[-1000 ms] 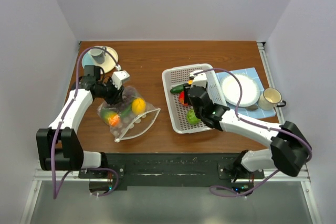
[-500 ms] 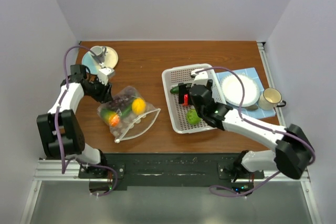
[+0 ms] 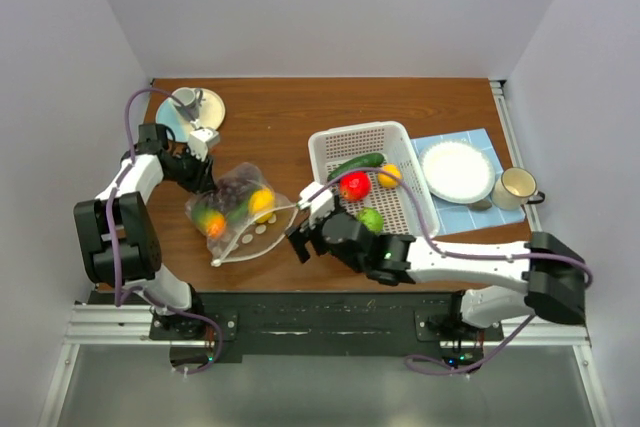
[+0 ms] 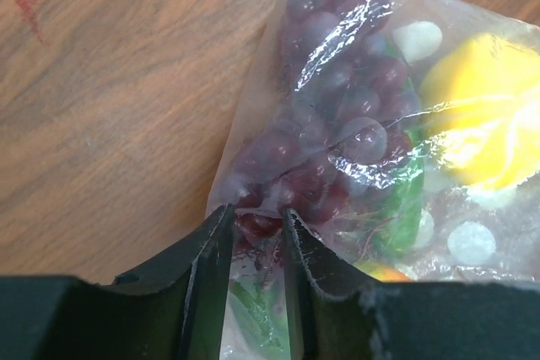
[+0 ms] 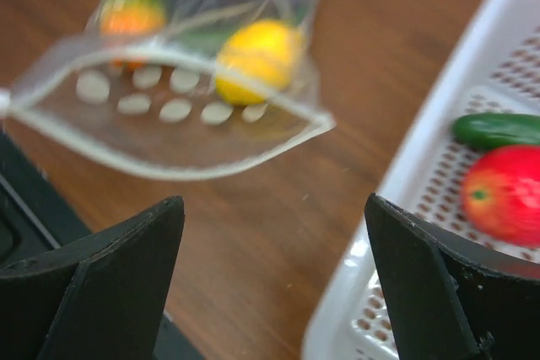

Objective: Open the zip-top bag and remove the fake food

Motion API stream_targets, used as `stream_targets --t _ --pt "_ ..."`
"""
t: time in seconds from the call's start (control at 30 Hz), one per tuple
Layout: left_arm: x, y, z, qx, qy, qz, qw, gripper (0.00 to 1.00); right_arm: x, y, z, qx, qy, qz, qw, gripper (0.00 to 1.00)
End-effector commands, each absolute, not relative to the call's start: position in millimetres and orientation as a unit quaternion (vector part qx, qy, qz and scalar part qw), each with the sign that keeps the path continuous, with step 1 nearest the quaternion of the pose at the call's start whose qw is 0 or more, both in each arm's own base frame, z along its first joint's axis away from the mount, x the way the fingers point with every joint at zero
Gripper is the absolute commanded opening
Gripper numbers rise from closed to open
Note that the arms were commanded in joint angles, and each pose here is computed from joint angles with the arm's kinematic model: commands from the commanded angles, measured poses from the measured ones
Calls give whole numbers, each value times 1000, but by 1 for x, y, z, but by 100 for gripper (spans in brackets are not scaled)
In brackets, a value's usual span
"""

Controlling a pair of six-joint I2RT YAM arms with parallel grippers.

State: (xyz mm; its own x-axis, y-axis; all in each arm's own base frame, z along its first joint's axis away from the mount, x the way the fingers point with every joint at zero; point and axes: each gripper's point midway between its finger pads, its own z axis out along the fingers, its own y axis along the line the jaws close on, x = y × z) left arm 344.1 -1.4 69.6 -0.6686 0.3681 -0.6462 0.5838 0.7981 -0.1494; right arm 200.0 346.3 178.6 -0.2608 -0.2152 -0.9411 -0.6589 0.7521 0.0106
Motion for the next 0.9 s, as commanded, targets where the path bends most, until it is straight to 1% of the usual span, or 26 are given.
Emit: stream_targets --t 0.0,0.03,0.07,0.1,0.17,0.27,0.3,0.37,0.43,0.5,0.53,0.63,0.87 --pt "358 -1 71 273 886 -168 333 33 181 395 188 -335 734 247 537 91" --pt "354 -2 67 273 888 -171 328 33 179 402 187 -339 731 250 536 91" --pt "353 -3 67 275 887 -171 328 32 177 411 175 -353 733 243 528 91" --pt "351 -4 66 276 887 -174 328 31 179 420 183 -354 727 246 534 90" --pt "345 -6 66 278 886 -176 326 31 181 433 175 -361 727 245 530 90" --pt "336 -8 65 285 885 -177 323 29 182 454 190 -358 717 266 536 90" --pt "333 -8 63 286 886 -178 320 29 183 459 182 -361 720 263 532 90" --pt "328 -9 64 293 884 -177 320 27 187 468 185 -353 718 265 538 90" --pt "323 -10 62 295 884 -177 316 26 190 476 167 -359 726 253 529 90" --pt "319 -12 63 297 883 -181 316 26 197 483 164 -357 729 247 530 90" --pt "318 -12 64 300 882 -180 316 25 199 486 150 -363 734 238 522 90" --pt "315 -11 66 305 881 -175 317 25 202 491 137 -368 740 230 513 89" --pt "316 -10 67 309 880 -171 317 24 197 479 126 -369 748 229 503 89"
